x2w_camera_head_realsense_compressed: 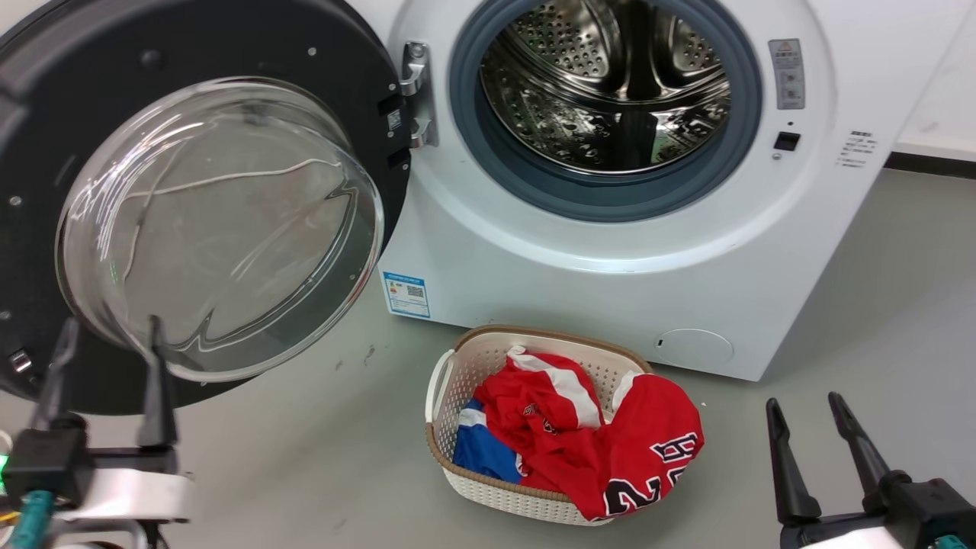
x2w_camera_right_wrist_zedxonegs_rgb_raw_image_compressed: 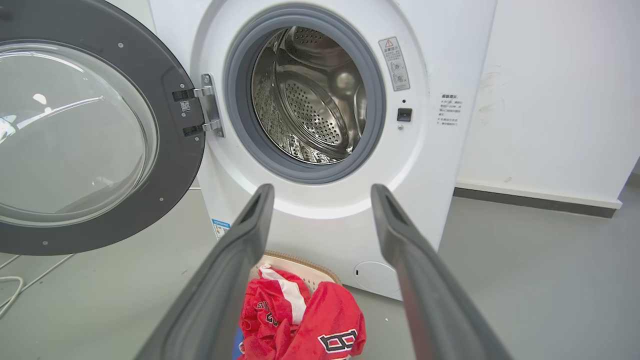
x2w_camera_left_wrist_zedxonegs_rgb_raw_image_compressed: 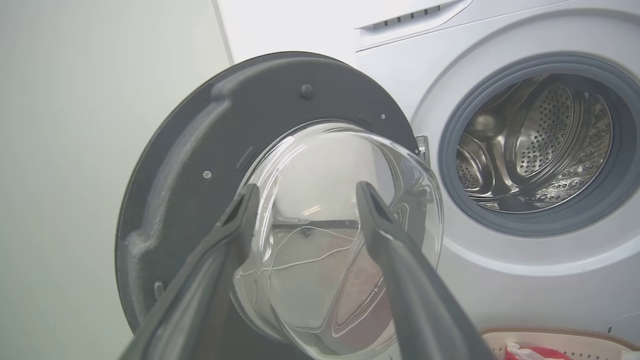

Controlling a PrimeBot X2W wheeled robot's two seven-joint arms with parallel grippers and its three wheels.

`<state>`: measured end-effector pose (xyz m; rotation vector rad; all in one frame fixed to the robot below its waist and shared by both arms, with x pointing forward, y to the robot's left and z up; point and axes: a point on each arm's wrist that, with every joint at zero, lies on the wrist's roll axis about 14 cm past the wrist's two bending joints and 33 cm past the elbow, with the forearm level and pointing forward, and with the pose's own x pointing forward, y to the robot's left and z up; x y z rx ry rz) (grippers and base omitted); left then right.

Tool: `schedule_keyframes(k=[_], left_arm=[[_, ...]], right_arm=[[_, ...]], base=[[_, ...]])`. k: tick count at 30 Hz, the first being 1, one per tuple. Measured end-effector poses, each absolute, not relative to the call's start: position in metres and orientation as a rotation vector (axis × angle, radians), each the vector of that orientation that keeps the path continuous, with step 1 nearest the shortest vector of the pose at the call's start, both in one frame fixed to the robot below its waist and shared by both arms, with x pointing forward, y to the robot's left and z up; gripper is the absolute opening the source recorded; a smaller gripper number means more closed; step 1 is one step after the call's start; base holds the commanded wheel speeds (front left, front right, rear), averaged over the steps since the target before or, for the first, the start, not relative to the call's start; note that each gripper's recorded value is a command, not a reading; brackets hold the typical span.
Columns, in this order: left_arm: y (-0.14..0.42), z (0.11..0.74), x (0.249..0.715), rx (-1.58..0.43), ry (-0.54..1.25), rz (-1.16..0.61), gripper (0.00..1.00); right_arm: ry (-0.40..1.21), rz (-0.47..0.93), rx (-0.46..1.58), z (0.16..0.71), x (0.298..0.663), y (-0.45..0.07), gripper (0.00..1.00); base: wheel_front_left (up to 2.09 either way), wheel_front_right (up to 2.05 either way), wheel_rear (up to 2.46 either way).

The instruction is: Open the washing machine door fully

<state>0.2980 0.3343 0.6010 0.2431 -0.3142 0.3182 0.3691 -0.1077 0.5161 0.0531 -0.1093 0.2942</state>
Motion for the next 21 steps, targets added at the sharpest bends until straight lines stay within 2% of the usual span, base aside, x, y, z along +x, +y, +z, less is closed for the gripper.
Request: schedule_keyframes(k=[7, 21], left_arm=[[0.290, 0.586, 0.310, 0.117, -0.312, 0.230, 1.00], [0.236, 0.556, 0.332, 0.043, -0.239, 0.132, 1.00]], right_arm=[[-0.170, 0.241, 0.043, 0.535, 0.363, -0.126, 1.00], [-0.222, 0.142, 0.024, 0.551, 0.343, -0.159, 1.00]], base=[[0.00, 0.00, 0.00], [0.00, 0.00, 0.00]])
